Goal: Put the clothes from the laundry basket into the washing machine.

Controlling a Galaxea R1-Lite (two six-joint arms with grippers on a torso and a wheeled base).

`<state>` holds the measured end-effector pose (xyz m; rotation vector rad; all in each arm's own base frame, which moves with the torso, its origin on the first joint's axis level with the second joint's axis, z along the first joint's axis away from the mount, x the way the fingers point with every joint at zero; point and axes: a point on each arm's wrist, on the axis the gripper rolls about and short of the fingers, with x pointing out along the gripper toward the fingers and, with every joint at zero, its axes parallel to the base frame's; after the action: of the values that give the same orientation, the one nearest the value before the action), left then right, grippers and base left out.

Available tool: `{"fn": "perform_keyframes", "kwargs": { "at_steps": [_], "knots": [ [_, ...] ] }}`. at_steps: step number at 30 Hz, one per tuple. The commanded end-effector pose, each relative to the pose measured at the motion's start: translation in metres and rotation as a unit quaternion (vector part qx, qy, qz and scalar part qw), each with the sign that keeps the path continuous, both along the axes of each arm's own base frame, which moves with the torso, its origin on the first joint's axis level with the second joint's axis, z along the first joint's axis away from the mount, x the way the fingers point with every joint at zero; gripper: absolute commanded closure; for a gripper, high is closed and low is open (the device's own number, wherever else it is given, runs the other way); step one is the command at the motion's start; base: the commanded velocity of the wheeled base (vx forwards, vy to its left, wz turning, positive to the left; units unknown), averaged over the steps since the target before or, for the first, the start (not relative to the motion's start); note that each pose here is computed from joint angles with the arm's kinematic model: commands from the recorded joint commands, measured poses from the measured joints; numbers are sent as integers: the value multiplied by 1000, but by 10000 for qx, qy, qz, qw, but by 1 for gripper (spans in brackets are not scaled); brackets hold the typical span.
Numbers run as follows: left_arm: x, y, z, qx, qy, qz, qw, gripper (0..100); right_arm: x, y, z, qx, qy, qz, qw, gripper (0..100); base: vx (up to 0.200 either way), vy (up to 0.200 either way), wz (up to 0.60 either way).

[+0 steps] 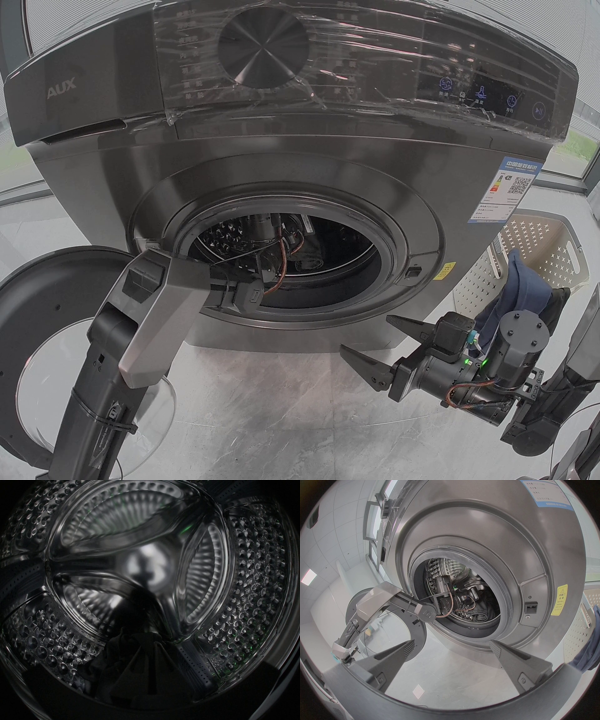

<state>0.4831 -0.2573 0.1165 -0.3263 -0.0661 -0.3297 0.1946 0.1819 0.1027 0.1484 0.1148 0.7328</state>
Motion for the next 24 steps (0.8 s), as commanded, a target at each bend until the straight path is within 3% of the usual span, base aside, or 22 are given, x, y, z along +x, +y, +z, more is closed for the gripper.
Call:
{"fn": "perform_keyframes", "kwargs": {
  "at_steps": [1, 4, 5, 13, 19, 24],
  "knots": [
    [6, 0, -19, 42, 87, 44, 9999, 100, 0, 0, 0, 0, -1, -1, 10000, 0, 0, 0, 0],
    [6, 1, -17, 34, 74, 60, 9999, 100, 0, 1, -1, -5, 4, 14, 10000, 0, 0, 0, 0],
    [6, 1, -16, 31, 66, 44, 10000, 0, 0, 0, -1, -10, 10, 14, 10000, 0, 0, 0, 0],
    [-3, -6, 3, -4, -73, 26, 10000, 0, -1, 0, -1, -16, 16, 7, 10000, 0, 0, 0, 0],
    [-40, -9, -8, 690, 304, -186, 9970, 0, -1, -1, -1, -16, 16, 7, 10000, 0, 0, 0, 0],
    [-79, -6, -22, 1314, 595, -460, 9885, 0, -1, -1, -1, -26, 27, 7, 10000, 0, 0, 0, 0]
  ]
}}
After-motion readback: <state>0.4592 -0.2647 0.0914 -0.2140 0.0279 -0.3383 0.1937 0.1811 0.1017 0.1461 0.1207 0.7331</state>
